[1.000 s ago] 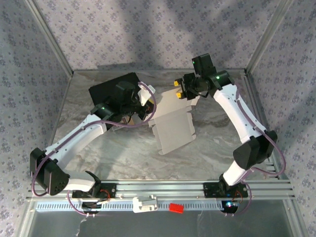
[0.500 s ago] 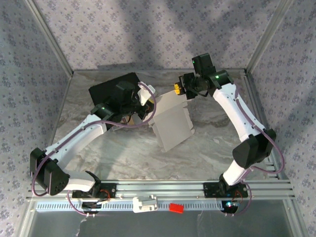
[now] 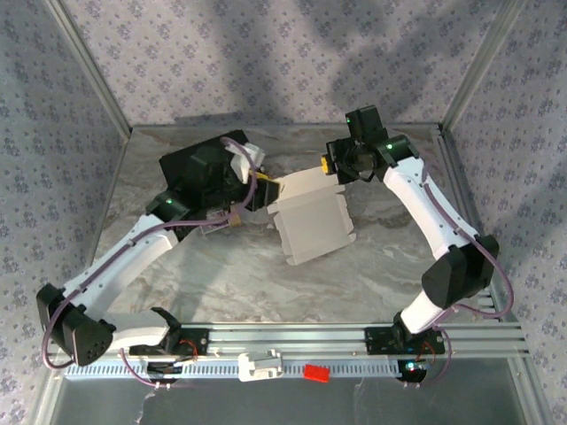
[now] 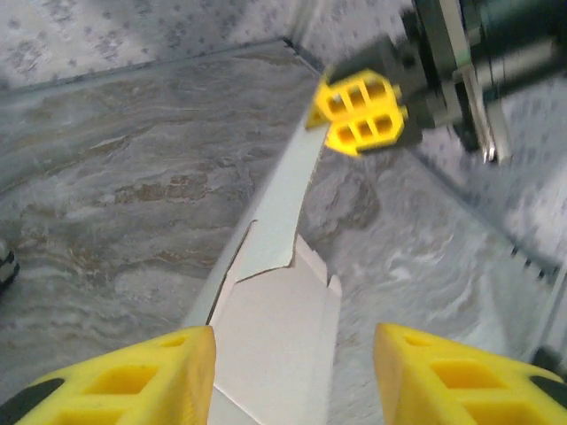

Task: Fold the paper box

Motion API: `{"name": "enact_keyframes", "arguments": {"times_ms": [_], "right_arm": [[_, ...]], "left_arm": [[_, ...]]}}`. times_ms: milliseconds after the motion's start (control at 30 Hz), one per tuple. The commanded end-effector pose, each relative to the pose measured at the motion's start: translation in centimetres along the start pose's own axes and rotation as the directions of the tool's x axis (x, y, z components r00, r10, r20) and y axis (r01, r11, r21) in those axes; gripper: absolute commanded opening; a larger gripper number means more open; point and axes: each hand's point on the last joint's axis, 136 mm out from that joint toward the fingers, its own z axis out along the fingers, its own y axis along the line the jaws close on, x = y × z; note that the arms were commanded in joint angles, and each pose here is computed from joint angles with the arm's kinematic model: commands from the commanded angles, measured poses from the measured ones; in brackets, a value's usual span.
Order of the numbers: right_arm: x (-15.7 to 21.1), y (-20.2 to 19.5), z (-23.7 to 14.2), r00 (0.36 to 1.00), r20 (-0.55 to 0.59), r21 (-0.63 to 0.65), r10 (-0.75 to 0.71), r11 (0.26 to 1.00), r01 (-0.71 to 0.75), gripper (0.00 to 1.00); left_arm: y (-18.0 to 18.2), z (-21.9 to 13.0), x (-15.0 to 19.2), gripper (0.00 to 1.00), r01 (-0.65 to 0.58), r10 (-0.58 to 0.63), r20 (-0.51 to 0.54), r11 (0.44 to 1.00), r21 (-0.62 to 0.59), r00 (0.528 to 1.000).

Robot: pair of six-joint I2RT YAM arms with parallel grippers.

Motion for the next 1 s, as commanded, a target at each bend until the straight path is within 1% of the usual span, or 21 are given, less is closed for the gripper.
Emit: {"name": "enact_keyframes", "arguments": {"times_ms": [0, 33, 100, 133, 200, 267, 333, 400, 433, 533, 633, 767, 967], "right_arm": [[-0.7, 0.1, -0.6, 0.995, 0.084, -0.036, 0.051, 0.998, -0.048, 0.00], [-0.7, 0.0, -0.4, 0.995, 0.088, -0.031, 0.056, 0.998, -0.053, 0.00], [-0.6, -0.2, -0.2, 0.994, 0.096, -0.020, 0.059, 0.998, -0.057, 0.00], [-0.6, -0.3, -0.1, 0.994, 0.095, -0.013, 0.060, 0.998, -0.059, 0.00], [-0.7, -0.3, 0.0, 0.993, 0.103, -0.008, 0.064, 0.998, -0.064, 0.00], [-0.7, -0.4, -0.1, 0.992, 0.109, -0.007, 0.065, 0.998, -0.064, 0.00], [-0.7, -0.3, 0.0, 0.992, 0.110, -0.007, 0.065, 0.998, -0.065, 0.00], [-0.6, -0.3, 0.0, 0.992, 0.108, -0.007, 0.065, 0.998, -0.065, 0.00], [-0.6, -0.3, 0.0, 0.992, 0.107, -0.009, 0.066, 0.998, -0.065, 0.00], [-0.5, -0.4, -0.1, 0.992, 0.105, -0.008, 0.066, 0.998, -0.066, 0.00], [-0.4, -0.5, 0.0, 0.993, 0.100, -0.008, 0.069, 0.998, -0.069, 0.00], [-0.2, -0.5, 0.0, 0.993, 0.093, -0.004, 0.070, 0.998, -0.070, 0.00], [-0.7, -0.6, -0.2, 0.991, 0.108, -0.008, 0.076, 0.997, -0.075, 0.00]], "left_arm": [[0.9, -0.6, -2.4, 0.45, 0.438, -0.437, 0.038, 0.898, -0.031, 0.899], [0.6, 0.0, -2.6, 0.45, 0.481, -0.480, 0.021, 0.876, -0.033, 0.877], [0.4, 0.6, -3.0, 0.47, 0.550, -0.549, 0.029, 0.833, -0.058, 0.835], [0.2, 1.0, -3.5, 0.47, 0.570, -0.569, 0.037, 0.820, -0.049, 0.822], [0.4, 1.6, -3.8, 0.46, 0.608, -0.607, 0.040, 0.790, -0.084, 0.794], [-0.2, 2.5, -4.0, 0.45, 0.630, -0.631, 0.016, 0.772, -0.086, 0.775], [-0.3, 3.1, -3.6, 0.45, 0.643, -0.648, -0.003, 0.755, -0.125, 0.761], [-0.1, 3.5, -3.5, 0.45, 0.643, -0.651, -0.004, 0.751, -0.153, 0.759], [0.0, 3.7, -3.5, 0.45, 0.635, -0.644, -0.005, 0.756, -0.159, 0.765], [0.1, 4.3, -3.2, 0.45, 0.634, -0.648, -0.024, 0.751, -0.182, 0.761], [0.1, 4.7, -2.5, 0.46, 0.619, -0.640, -0.048, 0.758, -0.206, 0.767], [-0.2, 5.6, -2.6, 0.45, 0.628, -0.644, -0.056, 0.759, -0.175, 0.763], [-1.0, 6.3, -1.6, 0.45, 0.620, -0.644, -0.091, 0.760, -0.195, 0.760]]}}
